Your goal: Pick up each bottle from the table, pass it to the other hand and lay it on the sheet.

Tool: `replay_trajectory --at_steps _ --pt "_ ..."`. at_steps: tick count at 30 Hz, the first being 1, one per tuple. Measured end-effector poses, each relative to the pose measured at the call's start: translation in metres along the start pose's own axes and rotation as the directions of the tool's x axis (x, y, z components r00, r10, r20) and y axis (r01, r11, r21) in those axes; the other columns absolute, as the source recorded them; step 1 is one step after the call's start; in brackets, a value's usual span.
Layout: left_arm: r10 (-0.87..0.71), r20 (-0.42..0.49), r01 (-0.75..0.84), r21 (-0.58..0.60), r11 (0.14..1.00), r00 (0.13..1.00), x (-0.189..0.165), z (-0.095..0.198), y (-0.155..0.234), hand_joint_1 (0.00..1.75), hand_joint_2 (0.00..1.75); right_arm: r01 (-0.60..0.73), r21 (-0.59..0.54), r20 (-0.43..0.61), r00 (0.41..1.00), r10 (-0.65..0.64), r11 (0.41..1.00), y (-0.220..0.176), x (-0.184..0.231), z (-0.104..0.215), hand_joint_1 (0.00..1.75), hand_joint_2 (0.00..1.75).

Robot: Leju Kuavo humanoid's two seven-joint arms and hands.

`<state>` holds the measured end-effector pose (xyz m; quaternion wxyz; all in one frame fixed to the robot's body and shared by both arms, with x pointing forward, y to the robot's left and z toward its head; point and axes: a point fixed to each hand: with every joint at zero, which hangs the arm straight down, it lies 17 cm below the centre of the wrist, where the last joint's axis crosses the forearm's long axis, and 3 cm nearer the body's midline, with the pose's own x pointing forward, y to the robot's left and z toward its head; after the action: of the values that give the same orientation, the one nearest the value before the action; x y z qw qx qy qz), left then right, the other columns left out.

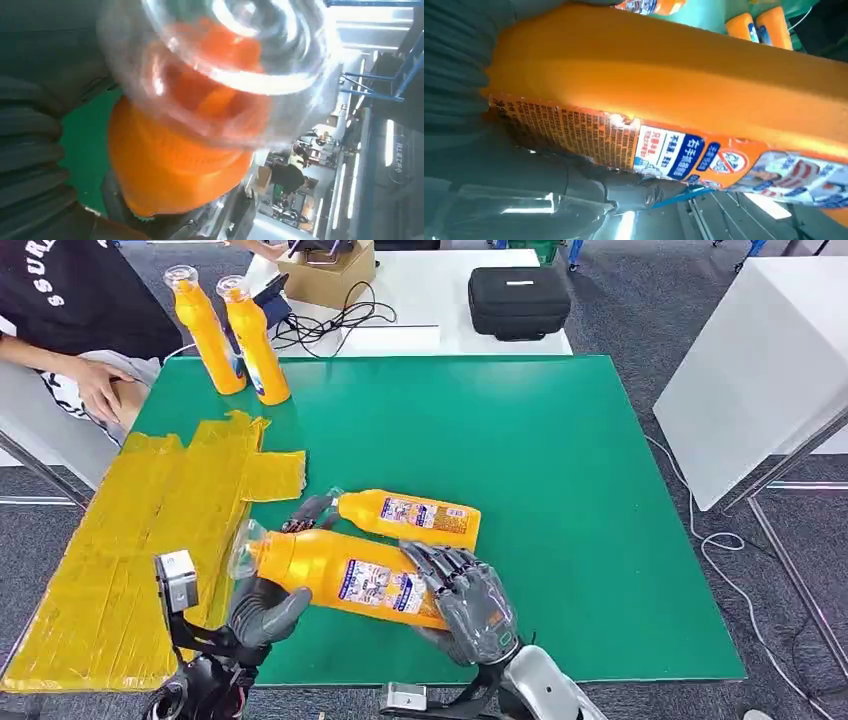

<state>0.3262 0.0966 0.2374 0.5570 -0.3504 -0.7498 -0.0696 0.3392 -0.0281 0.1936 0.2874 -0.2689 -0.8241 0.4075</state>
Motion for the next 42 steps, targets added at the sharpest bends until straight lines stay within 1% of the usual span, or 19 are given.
replay_trajectory --at_steps 6,12,13,23,24,25,26,27,38,42 --pt "-0.013 -0.008 0.013 -0.051 0.999 1.0 0.001 -0.01 -0.011 0.0 1.75 -0.002 0.004 -0.024 1.0 0.002 1.0 0.001 -0.006 0.002 1.75 1.75" --pt "-0.04 -0.009 0.039 -0.071 0.997 0.999 0.0 -0.018 -0.015 0.0 1.75 -0.005 0.026 -0.055 0.998 0.006 1.0 0.007 -0.012 0.004 1.75 1.75" --pt "-0.044 -0.006 0.043 -0.074 0.996 0.999 0.001 -0.019 -0.016 0.31 1.75 -0.006 0.028 -0.055 0.998 0.007 1.0 0.007 -0.012 0.004 1.75 1.75" --pt "-0.071 0.012 0.072 -0.087 0.994 0.997 0.006 -0.027 -0.02 0.31 1.75 0.001 0.039 -0.058 0.998 0.001 0.999 0.009 -0.011 0.003 1.75 1.75" --pt "-0.072 0.012 0.072 -0.087 0.994 0.997 0.006 -0.027 -0.02 1.41 1.75 0.001 0.039 -0.059 0.998 0.001 0.999 0.009 -0.011 0.003 1.75 1.75" --pt "-0.072 0.012 0.073 -0.088 0.993 0.997 0.006 -0.027 -0.02 1.59 1.75 0.001 0.039 -0.059 0.998 0.001 0.999 0.009 -0.011 0.003 1.75 1.75" --pt "-0.072 0.012 0.073 -0.089 0.993 0.997 0.006 -0.027 -0.021 1.71 1.75 0.001 0.039 -0.06 0.998 0.001 0.999 0.01 -0.011 0.003 1.75 1.75" --pt "-0.074 0.012 0.075 -0.088 0.993 0.997 0.005 -0.027 -0.021 1.75 1.75 0.002 0.04 -0.06 0.998 0.001 0.999 0.01 -0.011 0.003 1.75 1.75" --pt "-0.095 0.02 0.096 -0.072 0.993 0.995 0.006 -0.027 -0.017 1.75 1.75 0.027 0.043 -0.056 0.998 -0.025 0.999 0.014 -0.009 -0.001 1.75 1.75" --pt "-0.098 0.028 0.1 -0.07 0.993 0.995 0.006 -0.025 -0.017 1.75 1.75 0.045 0.022 -0.058 0.997 -0.044 0.999 0.012 -0.009 -0.001 1.75 1.75"
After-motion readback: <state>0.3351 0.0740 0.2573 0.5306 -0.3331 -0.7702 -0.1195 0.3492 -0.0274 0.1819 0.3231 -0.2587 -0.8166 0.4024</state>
